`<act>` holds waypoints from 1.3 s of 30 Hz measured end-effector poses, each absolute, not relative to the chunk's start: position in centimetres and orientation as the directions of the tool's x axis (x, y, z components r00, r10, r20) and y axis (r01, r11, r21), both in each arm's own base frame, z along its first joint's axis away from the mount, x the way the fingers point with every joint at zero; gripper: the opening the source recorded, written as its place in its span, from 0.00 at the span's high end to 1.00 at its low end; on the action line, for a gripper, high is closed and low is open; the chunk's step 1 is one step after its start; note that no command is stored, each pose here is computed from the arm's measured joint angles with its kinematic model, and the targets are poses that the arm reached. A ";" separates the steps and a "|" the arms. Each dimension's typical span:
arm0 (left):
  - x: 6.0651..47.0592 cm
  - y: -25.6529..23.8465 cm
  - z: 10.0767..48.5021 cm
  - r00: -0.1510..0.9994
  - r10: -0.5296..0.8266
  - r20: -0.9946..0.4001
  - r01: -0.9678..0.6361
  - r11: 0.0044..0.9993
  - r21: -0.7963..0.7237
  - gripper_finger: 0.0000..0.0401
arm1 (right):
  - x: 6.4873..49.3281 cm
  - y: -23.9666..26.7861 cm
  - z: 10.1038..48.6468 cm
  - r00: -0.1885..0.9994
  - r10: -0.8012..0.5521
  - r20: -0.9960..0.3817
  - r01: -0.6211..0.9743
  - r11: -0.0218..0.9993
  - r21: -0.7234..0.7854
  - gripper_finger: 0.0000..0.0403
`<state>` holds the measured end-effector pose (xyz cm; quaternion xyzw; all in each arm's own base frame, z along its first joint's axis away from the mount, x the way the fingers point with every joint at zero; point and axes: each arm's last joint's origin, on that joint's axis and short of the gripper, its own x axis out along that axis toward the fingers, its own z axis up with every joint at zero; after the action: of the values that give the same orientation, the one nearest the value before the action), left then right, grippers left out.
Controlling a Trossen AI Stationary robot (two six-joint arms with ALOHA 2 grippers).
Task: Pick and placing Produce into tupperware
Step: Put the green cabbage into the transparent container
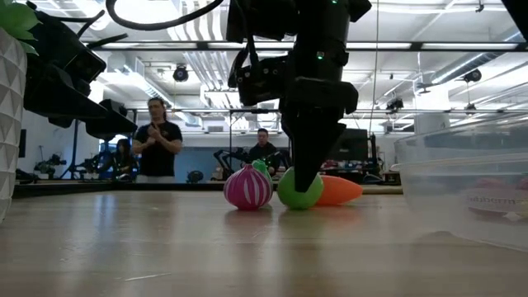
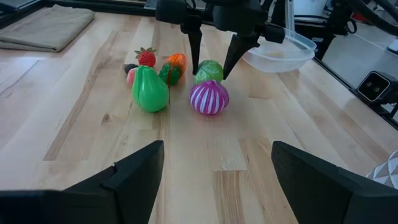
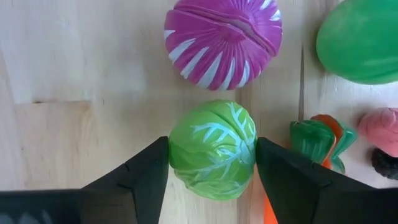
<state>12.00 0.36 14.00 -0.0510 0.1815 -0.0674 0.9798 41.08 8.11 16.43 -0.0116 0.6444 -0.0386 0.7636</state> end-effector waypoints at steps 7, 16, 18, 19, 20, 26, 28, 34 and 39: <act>12.0 0.4 14.0 0.925 -0.151 -0.349 0.114 0.986 -0.124 0.29 | 40.6 8.2 19.0 0.100 -0.073 -0.992 0.090 0.994 -0.064 0.45; 12.0 0.4 14.0 0.925 -0.151 -0.349 0.114 0.986 -0.125 0.29 | 39.5 11.5 25.5 0.088 -0.042 -0.995 0.060 0.997 -0.037 0.45; 12.0 0.4 14.0 0.925 -0.151 -0.349 0.114 0.986 -0.125 0.29 | 38.8 12.6 26.5 0.060 -0.047 -0.997 0.057 0.997 -0.043 0.45; 12.0 0.4 14.0 0.925 -0.151 -0.349 0.114 0.986 -0.124 0.29 | 38.4 13.2 26.8 0.047 -0.042 -0.998 0.061 0.997 -0.040 0.45; 12.0 0.4 14.0 0.925 -0.151 -0.349 0.114 0.986 -0.125 0.29 | 38.0 13.9 27.1 0.028 -0.030 -0.999 0.068 0.997 -0.028 0.45; 12.0 0.4 14.0 0.925 -0.151 -0.349 0.114 0.986 -0.124 0.29 | 35.5 18.0 27.3 -0.034 -0.010 -0.999 0.174 0.985 -0.016 0.45; 12.0 0.4 14.0 0.925 -0.151 -0.349 0.114 0.986 -0.125 0.29 | 34.8 19.2 27.2 -0.030 -0.014 -0.999 0.228 0.973 -0.021 0.45; 12.0 0.4 14.0 0.925 -0.151 -0.349 0.114 0.986 -0.124 0.29 | 33.8 21.9 26.1 0.058 -0.074 -0.996 0.368 0.929 -0.048 0.45; 12.0 0.4 14.0 0.925 -0.151 -0.349 0.114 0.986 -0.125 0.29 | 33.7 22.1 22.9 0.023 -0.046 -0.999 0.460 0.887 -0.030 0.45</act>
<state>12.00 0.36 14.00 -0.0511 0.1814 -0.0676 0.9798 33.74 22.05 22.89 0.1533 0.6750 -0.1811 0.6986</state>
